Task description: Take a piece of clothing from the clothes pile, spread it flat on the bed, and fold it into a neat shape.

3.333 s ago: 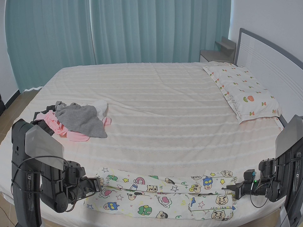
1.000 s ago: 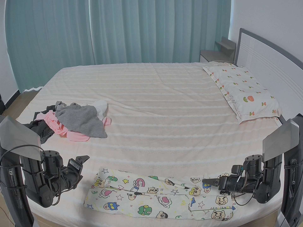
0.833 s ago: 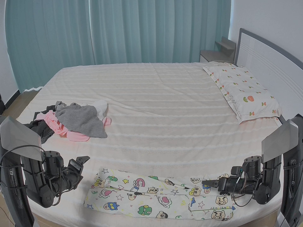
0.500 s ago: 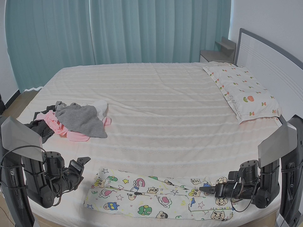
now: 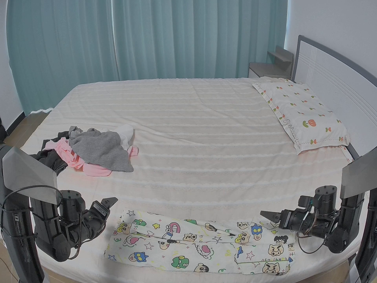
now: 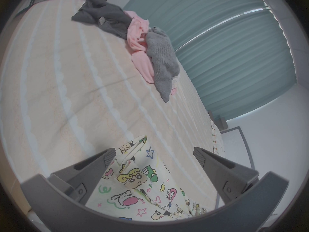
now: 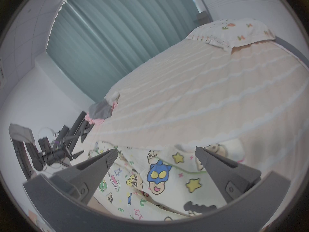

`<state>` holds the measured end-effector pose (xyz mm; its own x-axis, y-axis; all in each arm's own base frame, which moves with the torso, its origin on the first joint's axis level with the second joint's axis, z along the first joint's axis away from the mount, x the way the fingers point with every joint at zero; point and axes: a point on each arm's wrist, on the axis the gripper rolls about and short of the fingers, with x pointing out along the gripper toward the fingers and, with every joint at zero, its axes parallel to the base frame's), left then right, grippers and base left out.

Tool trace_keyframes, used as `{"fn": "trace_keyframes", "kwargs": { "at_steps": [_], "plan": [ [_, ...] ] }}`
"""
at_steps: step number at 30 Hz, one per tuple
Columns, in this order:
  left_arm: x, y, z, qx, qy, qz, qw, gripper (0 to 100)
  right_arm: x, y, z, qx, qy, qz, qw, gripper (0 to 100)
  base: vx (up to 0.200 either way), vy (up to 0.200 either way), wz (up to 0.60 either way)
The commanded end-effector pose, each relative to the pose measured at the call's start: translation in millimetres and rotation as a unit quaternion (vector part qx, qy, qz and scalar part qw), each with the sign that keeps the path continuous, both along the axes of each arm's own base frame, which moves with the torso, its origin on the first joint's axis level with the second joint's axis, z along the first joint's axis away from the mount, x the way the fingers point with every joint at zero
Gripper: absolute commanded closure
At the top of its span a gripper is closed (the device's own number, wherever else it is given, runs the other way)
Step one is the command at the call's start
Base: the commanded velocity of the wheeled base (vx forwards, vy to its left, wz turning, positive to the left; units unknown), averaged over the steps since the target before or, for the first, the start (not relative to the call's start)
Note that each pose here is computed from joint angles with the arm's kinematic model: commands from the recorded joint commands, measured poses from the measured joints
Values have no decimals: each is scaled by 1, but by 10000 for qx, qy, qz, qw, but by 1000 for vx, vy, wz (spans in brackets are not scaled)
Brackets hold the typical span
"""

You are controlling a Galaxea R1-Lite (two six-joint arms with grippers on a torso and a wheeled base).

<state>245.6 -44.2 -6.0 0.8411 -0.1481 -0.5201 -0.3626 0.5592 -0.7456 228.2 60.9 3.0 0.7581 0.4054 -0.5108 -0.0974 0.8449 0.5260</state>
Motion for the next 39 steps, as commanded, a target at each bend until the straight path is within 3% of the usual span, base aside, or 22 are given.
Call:
{"fn": "trace_keyframes", "kwargs": {
  "at_steps": [1, 4, 6, 8, 10, 13, 15, 17, 19, 23, 39],
  "plan": [
    [6, -15, 18, 214, -583, -191, 9979, 0, -16, -25, 24, 550, -71, -606, 9966, 0, 0, 0, 0],
    [10, -16, 32, 599, -895, -493, 9930, 0, -14, -33, 22, 903, 120, -795, 9927, 0, 0, 0, 0],
    [18, -17, 29, 1192, -730, -813, 9868, 0, -14, -37, 23, 1036, 146, -676, 9922, 0, 0, 0, 0],
    [31, -19, 29, 1429, -547, -946, 9837, 0, -15, -41, 25, 1181, 135, -578, 9912, 0, 0, 0, 0],
    [46, -23, 34, 1436, -282, -1053, 9836, 0, -14, -47, 27, 1233, 94, -613, 9904, 0, 0, 0, 0],
    [54, -25, 36, 1053, 320, -1774, 9780, 0, -15, -56, 26, 1217, 125, -815, 9891, 0, 0, 0, 0],
    [59, -23, 38, 891, 377, -2069, 9736, 0, -15, -60, 25, 1217, 130, -900, 9884, 0, 0, 0, 0],
    [62, -18, 38, 888, 343, -2314, 9682, 0, -15, -63, 25, 1221, 137, -971, 9877, 0, 0, 0, 0],
    [66, -11, 23, 1246, 414, -2653, 9552, 0, -16, -65, 27, 1266, 111, -915, 9877, 0, 0, 0, 0],
    [70, -3, 1, 1585, 569, -2849, 9437, 0, -17, -64, 27, 1295, 156, -849, 9878, 0, 0, 0, 0],
    [89, -13, -31, 1740, 500, -3138, 9321, 0, -17, -63, 23, 1206, 235, -781, 9893, 0, 0, 0, 0]
  ]
}}
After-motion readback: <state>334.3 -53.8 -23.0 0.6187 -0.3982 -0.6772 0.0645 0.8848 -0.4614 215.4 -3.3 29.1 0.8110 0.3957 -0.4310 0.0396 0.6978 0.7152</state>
